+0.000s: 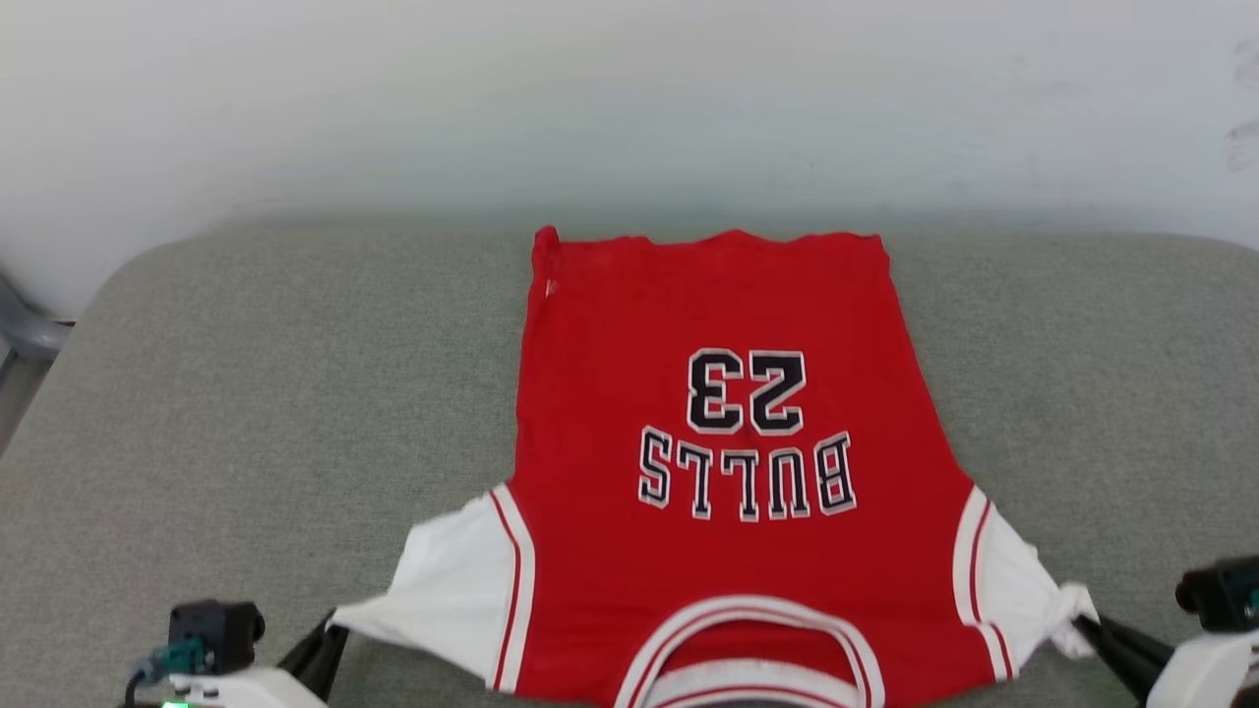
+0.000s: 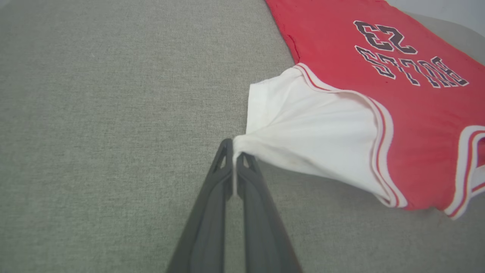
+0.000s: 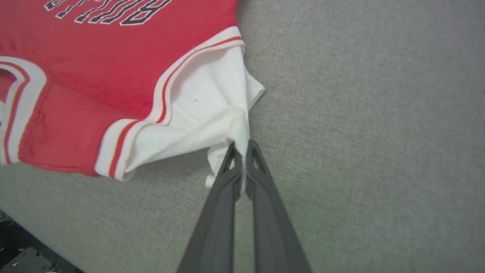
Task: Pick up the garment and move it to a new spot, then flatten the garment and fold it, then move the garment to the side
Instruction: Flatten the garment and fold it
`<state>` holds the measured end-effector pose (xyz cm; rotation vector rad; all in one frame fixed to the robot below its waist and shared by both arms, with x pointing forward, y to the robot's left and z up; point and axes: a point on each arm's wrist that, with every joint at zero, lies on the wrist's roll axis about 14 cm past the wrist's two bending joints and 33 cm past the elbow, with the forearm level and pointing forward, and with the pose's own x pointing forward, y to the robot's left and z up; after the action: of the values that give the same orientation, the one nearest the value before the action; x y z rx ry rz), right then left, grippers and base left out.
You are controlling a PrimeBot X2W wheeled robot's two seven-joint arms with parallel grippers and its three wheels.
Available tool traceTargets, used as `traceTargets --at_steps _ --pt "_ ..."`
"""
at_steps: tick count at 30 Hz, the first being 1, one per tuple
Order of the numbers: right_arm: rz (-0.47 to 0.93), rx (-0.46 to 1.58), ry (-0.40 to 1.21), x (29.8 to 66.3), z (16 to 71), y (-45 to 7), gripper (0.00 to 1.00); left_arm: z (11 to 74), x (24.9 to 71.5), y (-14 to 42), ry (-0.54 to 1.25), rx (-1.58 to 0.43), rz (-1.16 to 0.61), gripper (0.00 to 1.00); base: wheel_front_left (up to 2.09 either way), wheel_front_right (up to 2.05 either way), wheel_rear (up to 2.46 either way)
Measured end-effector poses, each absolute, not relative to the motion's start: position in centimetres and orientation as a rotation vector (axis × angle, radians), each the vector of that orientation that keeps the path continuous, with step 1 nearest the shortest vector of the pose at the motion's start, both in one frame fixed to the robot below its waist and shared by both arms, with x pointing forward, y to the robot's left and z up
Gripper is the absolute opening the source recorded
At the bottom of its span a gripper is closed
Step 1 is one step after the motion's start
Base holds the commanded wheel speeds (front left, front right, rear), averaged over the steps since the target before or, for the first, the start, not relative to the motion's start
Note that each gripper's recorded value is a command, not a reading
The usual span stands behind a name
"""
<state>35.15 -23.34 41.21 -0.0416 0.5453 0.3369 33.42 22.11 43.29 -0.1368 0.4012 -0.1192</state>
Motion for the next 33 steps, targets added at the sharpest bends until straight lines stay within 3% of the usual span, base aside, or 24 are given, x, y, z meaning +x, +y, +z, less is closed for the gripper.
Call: traceTargets --at_steps 10,16,17,18,19,27,33 --pt "0.302 -0.003 0.735 27.9 37.9 -24.8 0.00 39.8 28.3 21.9 0.528 -0.156 -0.088 0.00 0.00 0.00 0.00" --pt "0.294 -0.008 0.776 27.0 37.7 -24.7 0.00 39.5 27.9 21.6 0.536 -0.175 -0.077 0.00 0.00 0.00 0.00" --pt "0.293 -0.009 0.771 27.2 37.8 -24.6 0.14 39.5 28.0 21.4 0.532 -0.182 -0.077 0.00 0.00 0.00 0.00" --pt "0.294 -0.009 0.761 27.6 38.0 -24.4 0.50 39.6 28.0 21.2 0.528 -0.190 -0.078 0.00 0.00 0.00 0.00" --pt "0.294 -0.015 0.750 28.0 38.3 -24.3 1.00 39.7 28.1 21.0 0.525 -0.190 -0.081 0.00 0.00 0.00 0.00" --pt "0.268 -0.064 0.606 32.4 42.9 -25.1 1.00 40.7 29.0 20.3 0.479 -0.186 -0.098 0.00 0.00 0.00 0.00" --pt "0.242 -0.116 0.358 39.5 51.3 -25.6 1.00 41.9 30.5 19.5 0.432 -0.185 -0.105 0.00 0.00 0.00 0.00"
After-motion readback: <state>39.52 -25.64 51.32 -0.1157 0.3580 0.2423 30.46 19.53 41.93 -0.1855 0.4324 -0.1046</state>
